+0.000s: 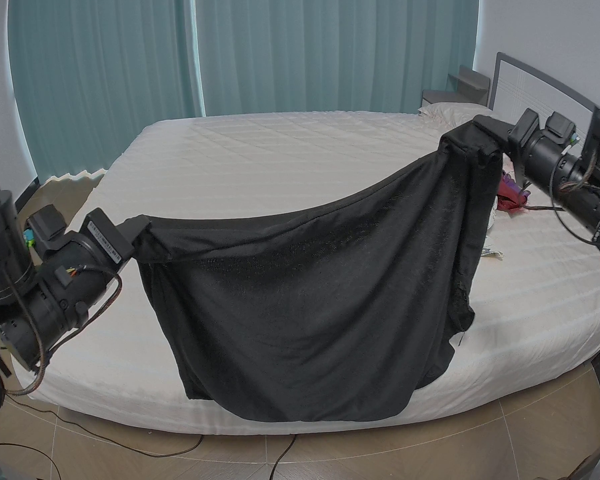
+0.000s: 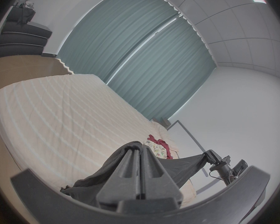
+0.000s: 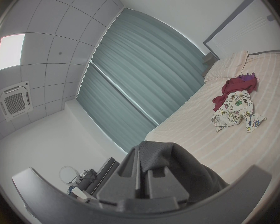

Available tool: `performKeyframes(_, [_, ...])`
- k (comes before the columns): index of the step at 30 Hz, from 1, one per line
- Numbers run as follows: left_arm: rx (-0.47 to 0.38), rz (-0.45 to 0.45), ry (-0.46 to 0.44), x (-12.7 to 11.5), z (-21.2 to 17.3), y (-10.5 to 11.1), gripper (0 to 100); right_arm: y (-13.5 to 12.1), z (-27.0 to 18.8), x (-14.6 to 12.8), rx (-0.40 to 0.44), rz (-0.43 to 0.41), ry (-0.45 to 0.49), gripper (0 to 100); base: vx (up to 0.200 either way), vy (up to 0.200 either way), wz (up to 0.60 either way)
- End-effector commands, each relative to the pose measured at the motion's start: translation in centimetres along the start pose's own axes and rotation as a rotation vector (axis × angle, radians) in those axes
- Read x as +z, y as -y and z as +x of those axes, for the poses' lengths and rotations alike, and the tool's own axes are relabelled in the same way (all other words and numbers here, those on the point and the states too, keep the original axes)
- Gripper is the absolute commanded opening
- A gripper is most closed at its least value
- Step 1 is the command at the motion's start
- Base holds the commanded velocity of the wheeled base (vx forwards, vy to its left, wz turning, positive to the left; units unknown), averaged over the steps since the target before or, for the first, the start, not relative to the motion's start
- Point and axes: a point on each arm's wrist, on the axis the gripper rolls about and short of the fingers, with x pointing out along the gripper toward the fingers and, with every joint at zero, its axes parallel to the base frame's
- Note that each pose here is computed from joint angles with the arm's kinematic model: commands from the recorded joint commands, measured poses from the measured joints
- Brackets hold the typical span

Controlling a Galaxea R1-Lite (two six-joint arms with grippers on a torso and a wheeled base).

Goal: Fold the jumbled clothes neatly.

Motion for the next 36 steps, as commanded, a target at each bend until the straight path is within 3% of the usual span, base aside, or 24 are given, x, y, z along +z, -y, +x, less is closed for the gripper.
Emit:
performKeyframes(1, [0.110,0.002,-0.053,-1.4,4.7,-1.7,0,5.4,4.3,-3.4,-0.078,0.011,-0.014,0,0.200,0.000,0.00])
performKeyframes(21, [0.232,0.006,-0.157,-3.6,12.6,-6.0,0,9.9,7.0,-7.0,-0.171,0.025,-0.049,0,0.200,0.000,0.00])
performKeyframes(26, [0.255,0.011,-0.190,-4.7,13.6,-6.9,0,10.9,7.2,-7.6,-0.197,0.031,-0.062,0,0.000,0.000,0.00])
performKeyframes(36, [0.328,0.019,-0.207,-7.4,19.2,-9.9,0,14.5,8.7,-10.2,-0.306,0.039,-0.065,0,0.000,0.000,0.00])
